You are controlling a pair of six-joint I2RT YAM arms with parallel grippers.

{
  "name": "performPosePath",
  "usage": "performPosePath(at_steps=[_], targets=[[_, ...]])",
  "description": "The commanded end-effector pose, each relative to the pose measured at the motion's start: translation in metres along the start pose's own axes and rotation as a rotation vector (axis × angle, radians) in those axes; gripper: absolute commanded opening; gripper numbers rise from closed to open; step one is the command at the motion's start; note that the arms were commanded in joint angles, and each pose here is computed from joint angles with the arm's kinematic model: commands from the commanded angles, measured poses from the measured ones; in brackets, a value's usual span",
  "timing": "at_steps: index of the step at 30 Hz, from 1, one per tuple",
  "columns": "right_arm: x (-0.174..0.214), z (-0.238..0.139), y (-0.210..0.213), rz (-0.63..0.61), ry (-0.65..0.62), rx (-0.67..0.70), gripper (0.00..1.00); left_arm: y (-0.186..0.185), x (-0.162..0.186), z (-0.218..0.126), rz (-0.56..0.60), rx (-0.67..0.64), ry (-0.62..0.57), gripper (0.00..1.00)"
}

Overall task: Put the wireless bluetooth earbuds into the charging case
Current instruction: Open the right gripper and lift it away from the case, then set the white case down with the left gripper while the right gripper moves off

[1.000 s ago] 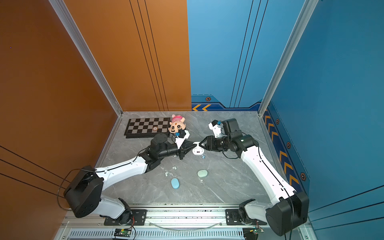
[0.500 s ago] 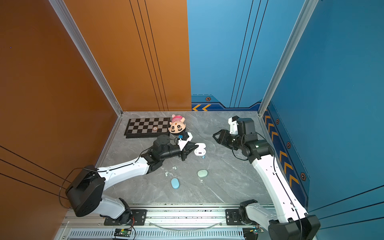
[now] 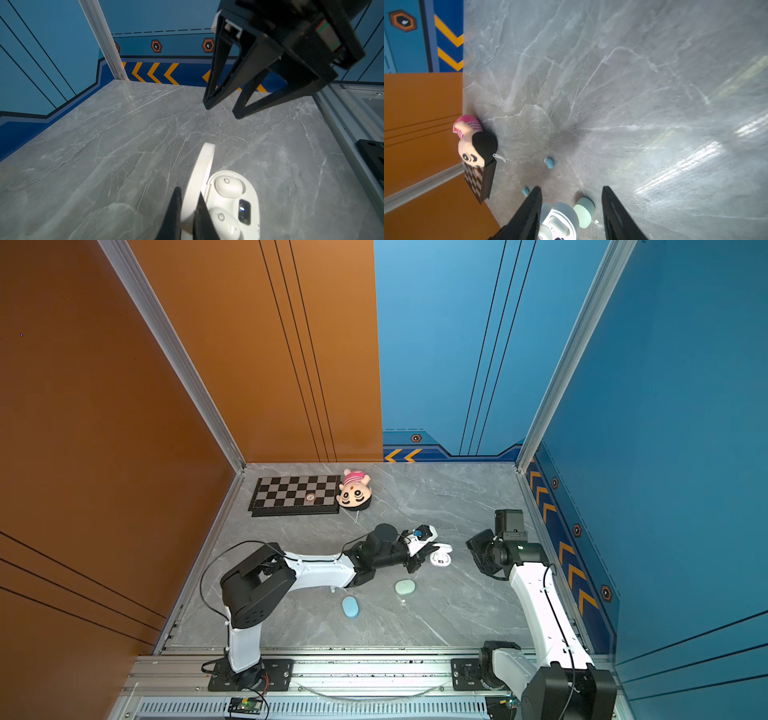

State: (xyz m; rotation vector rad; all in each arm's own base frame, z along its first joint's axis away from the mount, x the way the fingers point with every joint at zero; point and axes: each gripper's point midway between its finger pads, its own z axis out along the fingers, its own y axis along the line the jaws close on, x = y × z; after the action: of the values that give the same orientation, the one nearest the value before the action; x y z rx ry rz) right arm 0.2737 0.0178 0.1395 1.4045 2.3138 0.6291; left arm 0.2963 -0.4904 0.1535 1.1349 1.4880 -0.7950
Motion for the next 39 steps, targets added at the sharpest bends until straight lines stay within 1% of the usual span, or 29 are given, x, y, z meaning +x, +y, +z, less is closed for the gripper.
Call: performPosePath(at_steps=[1,5,11,13,16,21,29,36,39], targets=[[-0.008,0.007,-0.029,0.138,-0.045,0.087,0.49,0.010,-0.011,0.015,-0.018,-0.047,-0.069,0.00],[-0.012,0.016,-0.043,0.193,-0.054,0.133,0.49,0.017,0.008,0.033,-0.032,-0.069,-0.045,0.00],[-0.018,0.023,-0.038,0.199,-0.037,0.150,0.50,0.022,0.029,0.050,-0.063,-0.081,-0.026,0.00],[-0.020,0.025,-0.035,0.200,-0.031,0.151,0.50,0.022,0.032,0.053,-0.094,-0.069,-0.031,0.01],[-0.020,0.030,-0.033,0.204,-0.021,0.151,0.50,0.017,0.036,0.054,-0.092,-0.042,-0.025,0.03],[-0.020,0.035,-0.035,0.208,-0.012,0.159,0.50,0.019,0.043,0.055,-0.103,-0.059,-0.012,0.04],[-0.021,0.039,-0.035,0.201,-0.007,0.155,0.55,0.005,0.058,0.066,-0.090,-0.048,0.011,0.09],[-0.021,0.042,-0.036,0.197,0.000,0.169,0.56,0.003,0.071,0.074,-0.083,-0.057,0.029,0.11],[-0.022,0.043,-0.035,0.199,0.004,0.174,0.56,0.003,0.074,0.076,-0.085,-0.055,0.032,0.16]])
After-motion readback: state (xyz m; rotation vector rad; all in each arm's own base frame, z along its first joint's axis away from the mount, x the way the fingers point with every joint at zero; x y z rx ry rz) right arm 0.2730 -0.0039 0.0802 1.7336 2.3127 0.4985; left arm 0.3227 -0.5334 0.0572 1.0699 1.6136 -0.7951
